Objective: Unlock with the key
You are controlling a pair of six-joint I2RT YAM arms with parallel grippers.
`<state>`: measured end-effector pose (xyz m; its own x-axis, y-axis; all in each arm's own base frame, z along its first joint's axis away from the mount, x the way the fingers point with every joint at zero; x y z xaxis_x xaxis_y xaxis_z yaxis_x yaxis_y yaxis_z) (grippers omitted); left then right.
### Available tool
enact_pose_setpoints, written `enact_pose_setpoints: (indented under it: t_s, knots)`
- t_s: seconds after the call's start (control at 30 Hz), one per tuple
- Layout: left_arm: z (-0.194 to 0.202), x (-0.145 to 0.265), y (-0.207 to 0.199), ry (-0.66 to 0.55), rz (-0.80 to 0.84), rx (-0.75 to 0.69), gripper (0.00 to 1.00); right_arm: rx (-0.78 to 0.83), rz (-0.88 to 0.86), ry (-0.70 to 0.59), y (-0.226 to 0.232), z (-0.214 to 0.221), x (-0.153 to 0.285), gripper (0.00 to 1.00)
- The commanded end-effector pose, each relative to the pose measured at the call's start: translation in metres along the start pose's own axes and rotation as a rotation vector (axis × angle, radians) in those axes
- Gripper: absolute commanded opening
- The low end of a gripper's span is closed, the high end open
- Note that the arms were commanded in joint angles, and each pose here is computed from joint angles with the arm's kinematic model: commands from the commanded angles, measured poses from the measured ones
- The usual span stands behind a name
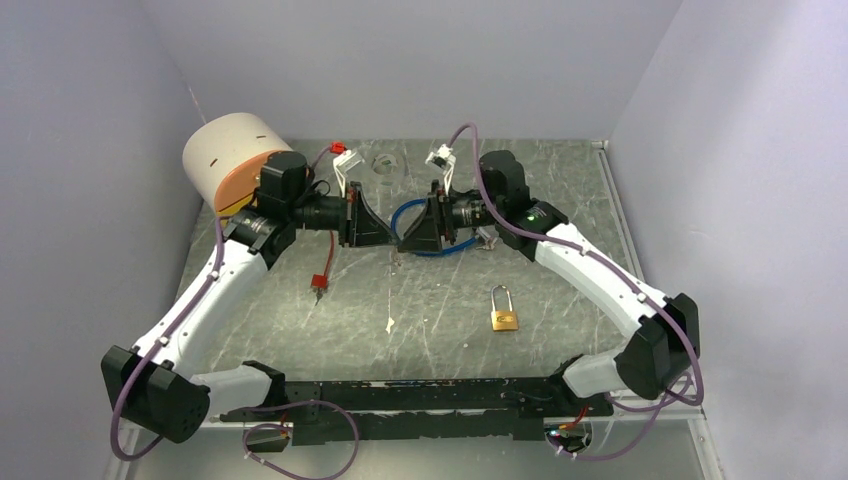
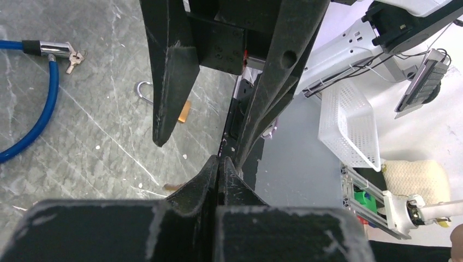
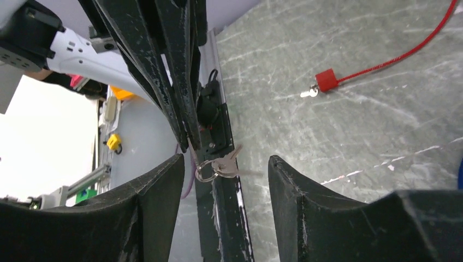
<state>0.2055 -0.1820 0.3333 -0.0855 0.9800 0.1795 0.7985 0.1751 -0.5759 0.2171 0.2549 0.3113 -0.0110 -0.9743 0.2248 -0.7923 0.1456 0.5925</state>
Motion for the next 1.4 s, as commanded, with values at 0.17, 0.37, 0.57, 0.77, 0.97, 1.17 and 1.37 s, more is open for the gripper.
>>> enact_pose_setpoints:
  t_s: [0.17,0.37,0.57,0.77,0.97,1.17,1.37]
  knots:
    - [-0.022,0.006,-0.013,-0.146,-0.066,-0.104,0.03,0.086,-0.116,-0.217,0.027,-0.023,0.007,0.53]
    - [-0.028,0.005,-0.019,-0.272,-0.048,-0.075,0.02,0.093,-0.115,-0.29,0.033,-0.027,0.01,0.45]
    - [-0.031,0.007,-0.024,-0.332,-0.045,-0.065,0.03,0.08,-0.172,-0.34,0.04,-0.028,0.011,0.17]
    - [-0.033,0.01,-0.028,-0.367,-0.056,-0.081,0.03,0.072,-0.178,-0.343,0.041,-0.025,0.012,0.31]
    - [-0.034,0.011,-0.03,-0.384,-0.042,-0.081,0.03,0.069,-0.18,-0.331,0.041,-0.024,0.012,0.28]
    - [-0.035,0.012,-0.032,-0.403,-0.04,-0.08,0.03,0.071,-0.181,-0.335,0.041,-0.025,0.012,0.2]
    - [-0.036,0.014,-0.034,-0.438,-0.058,-0.09,0.03,0.075,-0.185,-0.336,0.041,-0.025,0.011,0.09]
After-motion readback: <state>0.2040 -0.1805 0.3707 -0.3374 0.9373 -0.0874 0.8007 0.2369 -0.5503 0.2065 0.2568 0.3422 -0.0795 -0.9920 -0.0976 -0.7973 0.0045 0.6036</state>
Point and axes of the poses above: each gripper's point midway between its finger pads, its own x axis back along the fingers, its own y axis along the line the jaws close on, z = x × y, the point moved 8 cm from there along x, back along the fingers, and after that the axes turned 1 degree about -x, right-handed, at the moved point
